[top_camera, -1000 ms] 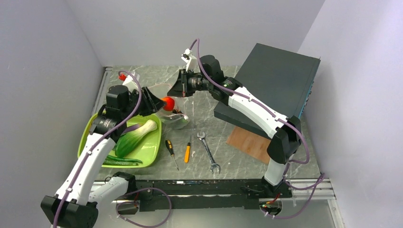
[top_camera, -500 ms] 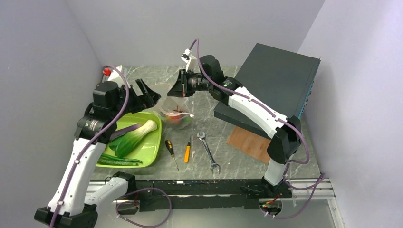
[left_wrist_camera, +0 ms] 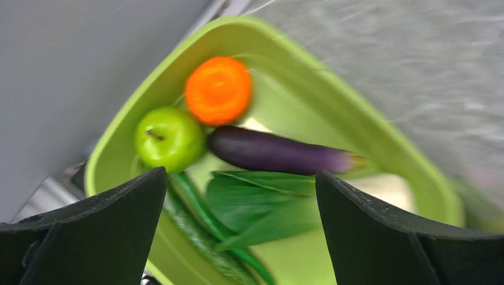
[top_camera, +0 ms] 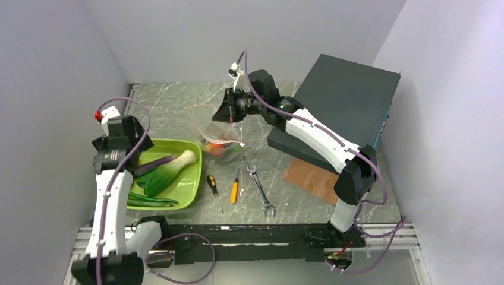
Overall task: Place the food in the zip-top bag and seal the zipper
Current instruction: Pick up the fake fruit from the bin.
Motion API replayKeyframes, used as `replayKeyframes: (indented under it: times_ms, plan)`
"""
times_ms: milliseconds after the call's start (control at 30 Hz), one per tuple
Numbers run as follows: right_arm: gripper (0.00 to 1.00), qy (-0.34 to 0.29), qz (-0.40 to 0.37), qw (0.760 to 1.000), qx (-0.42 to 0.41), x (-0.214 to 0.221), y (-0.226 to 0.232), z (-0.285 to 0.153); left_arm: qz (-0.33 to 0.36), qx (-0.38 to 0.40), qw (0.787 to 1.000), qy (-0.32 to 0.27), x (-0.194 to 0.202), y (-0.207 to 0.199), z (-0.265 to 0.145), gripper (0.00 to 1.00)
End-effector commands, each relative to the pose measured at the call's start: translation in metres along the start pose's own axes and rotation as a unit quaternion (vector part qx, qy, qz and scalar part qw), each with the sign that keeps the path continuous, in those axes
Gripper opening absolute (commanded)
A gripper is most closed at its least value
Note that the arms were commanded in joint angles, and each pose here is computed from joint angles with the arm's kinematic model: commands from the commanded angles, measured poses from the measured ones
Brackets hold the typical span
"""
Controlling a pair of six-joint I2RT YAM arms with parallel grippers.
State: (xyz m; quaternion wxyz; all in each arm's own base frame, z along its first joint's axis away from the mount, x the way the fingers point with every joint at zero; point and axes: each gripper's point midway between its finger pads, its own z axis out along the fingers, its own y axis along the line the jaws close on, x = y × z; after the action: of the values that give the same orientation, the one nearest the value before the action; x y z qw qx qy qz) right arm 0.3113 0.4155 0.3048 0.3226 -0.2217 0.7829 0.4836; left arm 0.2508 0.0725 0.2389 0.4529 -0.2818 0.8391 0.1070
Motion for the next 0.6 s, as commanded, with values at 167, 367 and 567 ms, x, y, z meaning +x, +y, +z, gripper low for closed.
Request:
replayKeyframes:
  times_ms: [167, 367, 567]
  plan:
    - [0.0, -0.031, -0.027, 0.999, -0.004, -0.026, 0.022, -0.019, 0.019, -0.152, 0.987, 0.057, 0.028, 0.056, 0.078, 1.0]
    - [0.0, -0.033, -0.027, 0.999, 0.003, -0.028, 0.019, -0.019, 0.015, -0.166, 0.977, 0.132, 0.05, 0.065, 0.113, 0.97]
    - [0.0, -0.023, -0.021, 0.999, 0.01, -0.022, 0.01, -0.01, 0.004, -0.14, 0.978, 0.155, 0.054, 0.06, 0.134, 1.0]
